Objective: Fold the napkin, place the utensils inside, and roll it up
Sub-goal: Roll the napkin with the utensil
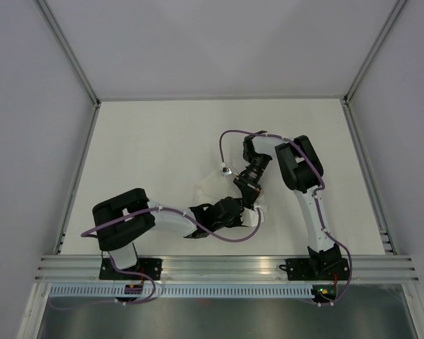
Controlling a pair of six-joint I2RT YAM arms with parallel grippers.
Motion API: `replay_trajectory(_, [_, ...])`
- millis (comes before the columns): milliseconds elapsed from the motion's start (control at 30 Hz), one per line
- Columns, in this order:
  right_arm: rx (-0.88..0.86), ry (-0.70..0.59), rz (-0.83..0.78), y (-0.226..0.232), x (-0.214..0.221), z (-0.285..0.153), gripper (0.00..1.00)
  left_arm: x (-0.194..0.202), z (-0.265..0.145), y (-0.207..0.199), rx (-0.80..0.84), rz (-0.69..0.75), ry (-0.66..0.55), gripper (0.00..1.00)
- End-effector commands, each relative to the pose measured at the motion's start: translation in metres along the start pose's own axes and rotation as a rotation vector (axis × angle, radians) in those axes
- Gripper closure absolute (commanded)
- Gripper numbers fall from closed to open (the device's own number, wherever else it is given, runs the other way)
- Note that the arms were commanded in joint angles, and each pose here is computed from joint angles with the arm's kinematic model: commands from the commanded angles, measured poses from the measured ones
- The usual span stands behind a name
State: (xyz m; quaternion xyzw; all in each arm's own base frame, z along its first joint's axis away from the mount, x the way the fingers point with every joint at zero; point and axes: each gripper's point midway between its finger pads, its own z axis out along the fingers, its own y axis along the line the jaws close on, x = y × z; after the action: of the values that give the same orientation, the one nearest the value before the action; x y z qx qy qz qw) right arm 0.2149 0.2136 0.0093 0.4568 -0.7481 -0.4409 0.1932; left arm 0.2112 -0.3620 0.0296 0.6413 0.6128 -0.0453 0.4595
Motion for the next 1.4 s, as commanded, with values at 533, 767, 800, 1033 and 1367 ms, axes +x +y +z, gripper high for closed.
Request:
replay_trajectory(533, [0.188, 0.077, -0.156, -0.073, 0.006, -0.003, 0.59, 0.03, 0.015, -0.033, 0.325, -0.128, 0.151, 0.98])
replay_trajectory(767, [0.291, -0.074, -0.201, -0.05, -0.025, -0.034, 0.4, 0.028, 0.011, -0.052, 0.486, -0.202, 0.151, 0.98])
replay_trajectory(800, [0.308, -0.099, -0.198, -0.049, -0.029, -0.04, 0.39, 0.029, 0.01, -0.054, 0.502, -0.208, 0.156, 0.98])
replay_trajectory(1033, [0.414, -0.315, -0.181, -0.034, -0.056, -0.094, 0.36, 0.027, 0.009, -0.058, 0.57, -0.256, 0.168, 0.98])
replay_trajectory(1367, [0.493, -0.595, -0.156, -0.031, -0.049, -0.16, 0.33, 0.03, 0.007, -0.064, 0.698, -0.369, 0.21, 0.98])
